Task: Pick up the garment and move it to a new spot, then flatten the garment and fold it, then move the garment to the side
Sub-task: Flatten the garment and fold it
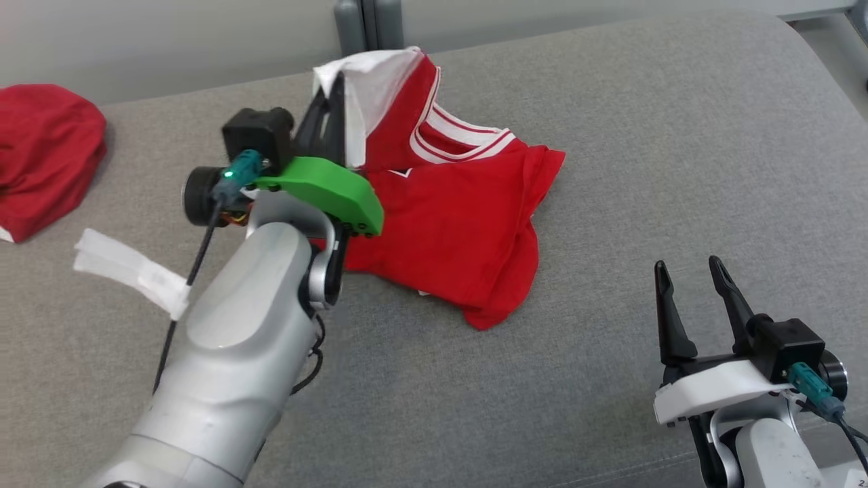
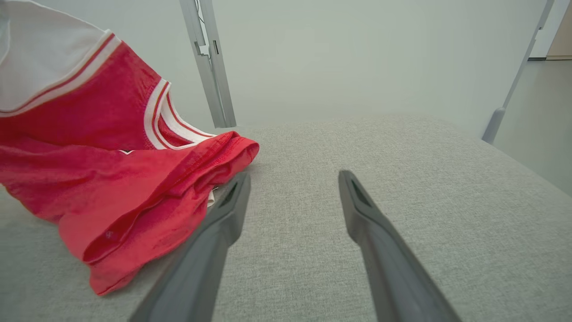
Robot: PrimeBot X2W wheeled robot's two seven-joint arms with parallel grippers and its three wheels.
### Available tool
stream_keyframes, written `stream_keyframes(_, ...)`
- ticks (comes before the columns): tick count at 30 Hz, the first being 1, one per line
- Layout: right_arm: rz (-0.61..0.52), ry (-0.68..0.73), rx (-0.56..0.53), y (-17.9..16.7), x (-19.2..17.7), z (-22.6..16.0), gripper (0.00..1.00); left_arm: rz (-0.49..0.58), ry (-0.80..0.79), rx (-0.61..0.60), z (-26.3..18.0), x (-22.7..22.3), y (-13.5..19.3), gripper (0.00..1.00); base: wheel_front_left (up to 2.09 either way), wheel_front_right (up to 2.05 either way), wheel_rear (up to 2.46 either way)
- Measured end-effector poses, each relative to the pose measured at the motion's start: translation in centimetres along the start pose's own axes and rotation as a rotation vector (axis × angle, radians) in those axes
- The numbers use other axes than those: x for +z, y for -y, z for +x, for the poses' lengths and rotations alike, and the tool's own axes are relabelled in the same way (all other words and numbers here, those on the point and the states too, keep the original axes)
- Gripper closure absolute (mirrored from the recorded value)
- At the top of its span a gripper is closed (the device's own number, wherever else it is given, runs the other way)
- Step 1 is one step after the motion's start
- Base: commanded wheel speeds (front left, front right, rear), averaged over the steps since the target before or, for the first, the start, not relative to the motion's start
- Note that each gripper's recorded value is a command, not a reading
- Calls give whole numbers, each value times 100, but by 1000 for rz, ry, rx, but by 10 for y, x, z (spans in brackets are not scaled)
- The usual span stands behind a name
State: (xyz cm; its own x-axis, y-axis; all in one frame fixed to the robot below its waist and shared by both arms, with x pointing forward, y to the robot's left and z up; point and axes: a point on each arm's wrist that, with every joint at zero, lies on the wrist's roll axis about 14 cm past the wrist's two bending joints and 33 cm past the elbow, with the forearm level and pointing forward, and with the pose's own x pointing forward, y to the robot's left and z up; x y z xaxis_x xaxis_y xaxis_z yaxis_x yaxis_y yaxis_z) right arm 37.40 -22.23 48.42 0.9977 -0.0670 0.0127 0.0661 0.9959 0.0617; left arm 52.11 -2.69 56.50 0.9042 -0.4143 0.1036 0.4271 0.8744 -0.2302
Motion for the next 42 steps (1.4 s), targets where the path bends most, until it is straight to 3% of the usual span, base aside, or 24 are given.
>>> stream_keyframes(6, 5, -6, 33, -11, -2, -3, 0, -79, 33, 207, -35, 8, -62, 100, 0, 0, 0)
stream_keyframes(16, 10, -1, 117, -39, -2, 4, 0, -206, -47, 586, -150, -41, -162, 100, 0, 0, 0)
stream_keyframes(26, 14, 9, 180, -61, 1, 5, 0, -356, -135, 739, -221, -90, -174, 100, 0, 0, 0)
stream_keyframes(34, 4, 8, 155, -52, 1, 5, 0, -479, -197, 752, -245, -122, -157, 100, 0, 0, 0)
stream_keyframes(39, -4, 11, 146, -48, 1, 6, 0, -503, -201, 739, -246, -124, -150, 100, 0, 0, 0)
stream_keyframes(40, -4, 12, 145, -48, 2, 6, 0, -505, -194, 735, -246, -122, -149, 78, 0, 0, 0)
stream_keyframes(41, -4, 14, 145, -48, 2, 6, 0, -503, -180, 732, -244, -119, -149, 29, 0, 0, 0)
stream_keyframes(42, -4, 15, 147, -48, 3, 6, 0, -502, -172, 728, -243, -117, -149, 0, 0, 0, 0)
